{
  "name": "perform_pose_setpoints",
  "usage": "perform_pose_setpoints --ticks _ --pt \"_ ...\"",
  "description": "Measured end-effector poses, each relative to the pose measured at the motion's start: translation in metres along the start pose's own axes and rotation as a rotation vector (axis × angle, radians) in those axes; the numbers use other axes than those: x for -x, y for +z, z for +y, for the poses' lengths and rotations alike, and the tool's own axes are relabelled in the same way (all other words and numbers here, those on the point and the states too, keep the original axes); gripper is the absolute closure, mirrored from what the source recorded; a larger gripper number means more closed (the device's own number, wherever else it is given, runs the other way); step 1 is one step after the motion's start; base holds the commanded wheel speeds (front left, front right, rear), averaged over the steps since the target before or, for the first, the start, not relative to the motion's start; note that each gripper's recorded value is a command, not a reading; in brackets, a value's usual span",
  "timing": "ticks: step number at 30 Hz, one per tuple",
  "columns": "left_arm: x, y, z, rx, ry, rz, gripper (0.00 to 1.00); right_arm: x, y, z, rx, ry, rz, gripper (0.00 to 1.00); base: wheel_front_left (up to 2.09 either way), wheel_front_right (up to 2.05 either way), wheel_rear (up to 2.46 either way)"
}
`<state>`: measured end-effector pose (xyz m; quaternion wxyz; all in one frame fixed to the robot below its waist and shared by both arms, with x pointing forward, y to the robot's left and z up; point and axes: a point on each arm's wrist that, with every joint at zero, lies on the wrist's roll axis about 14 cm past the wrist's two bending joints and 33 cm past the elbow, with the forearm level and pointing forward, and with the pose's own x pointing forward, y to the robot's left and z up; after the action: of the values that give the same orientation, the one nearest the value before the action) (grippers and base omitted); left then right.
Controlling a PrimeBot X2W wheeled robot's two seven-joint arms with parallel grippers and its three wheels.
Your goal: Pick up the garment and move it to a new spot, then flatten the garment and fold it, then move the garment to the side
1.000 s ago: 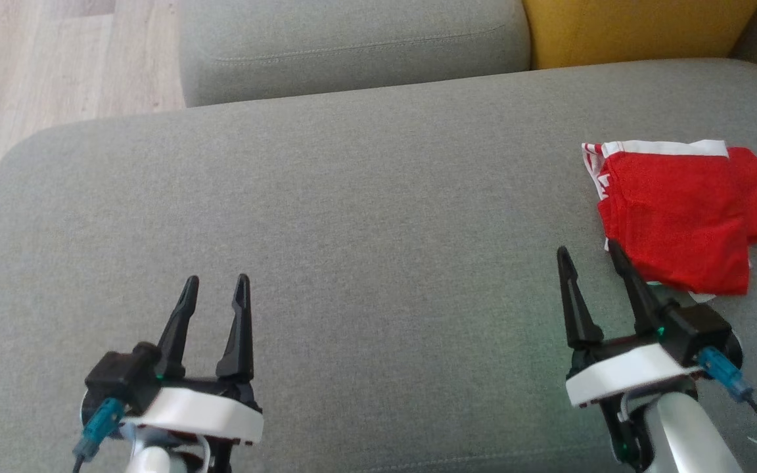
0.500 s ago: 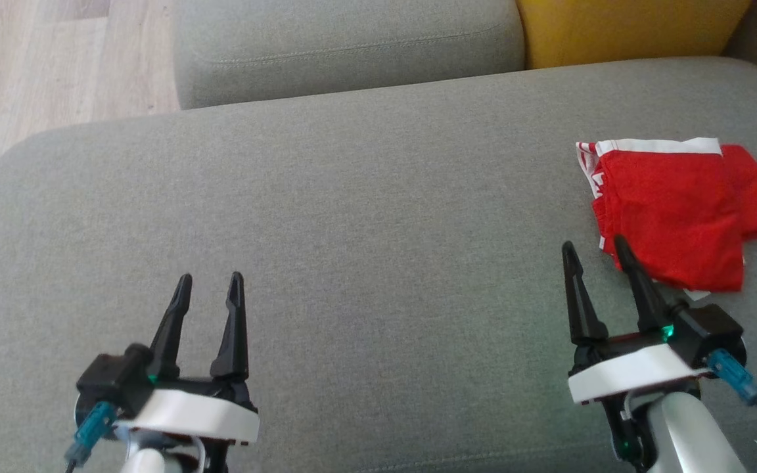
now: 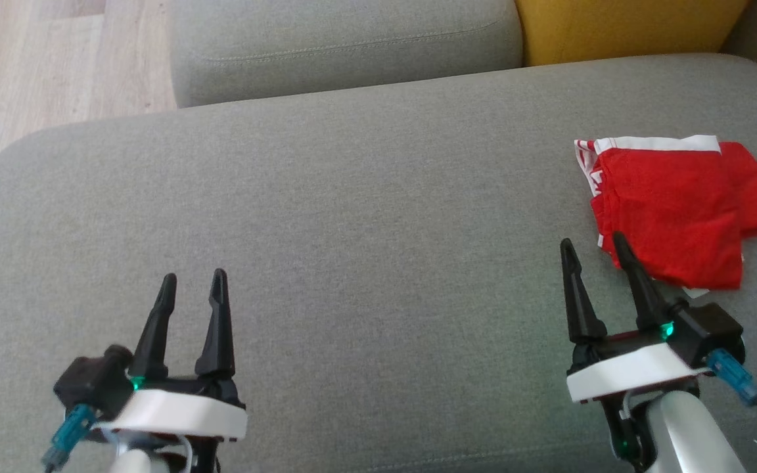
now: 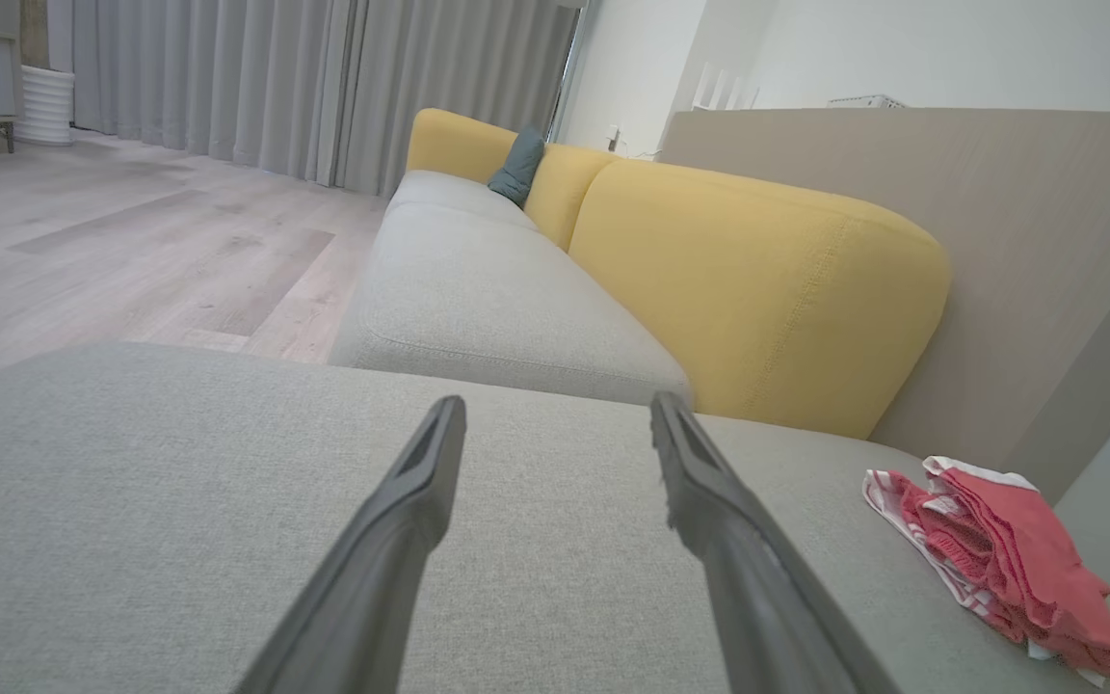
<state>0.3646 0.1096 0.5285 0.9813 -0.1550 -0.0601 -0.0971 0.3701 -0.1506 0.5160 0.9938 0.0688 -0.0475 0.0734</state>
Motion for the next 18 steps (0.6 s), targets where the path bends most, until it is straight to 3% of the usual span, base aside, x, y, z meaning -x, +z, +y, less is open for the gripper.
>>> perform_pose_setpoints --ticks 2,3,9,18 --pt "0.000 0.000 0.000 0.023 0.000 0.000 0.00 0.000 0.000 0.000 0.000 -0.001 0.001 0.00 0.00 0.00 0.00" --pt "0.000 -0.003 0.001 0.025 0.002 0.008 1.00 0.001 -0.003 -0.001 -0.001 -0.003 0.009 1.00 0.00 0.00 0.00" --pt "0.021 -0.039 0.014 0.042 0.053 0.131 1.00 0.025 -0.045 -0.006 -0.037 -0.037 0.142 1.00 0.00 0.00 0.00" --pt "0.021 -0.040 0.018 0.123 0.084 0.139 1.00 0.024 -0.045 -0.009 -0.131 -0.065 0.142 1.00 0.00 0.00 0.00"
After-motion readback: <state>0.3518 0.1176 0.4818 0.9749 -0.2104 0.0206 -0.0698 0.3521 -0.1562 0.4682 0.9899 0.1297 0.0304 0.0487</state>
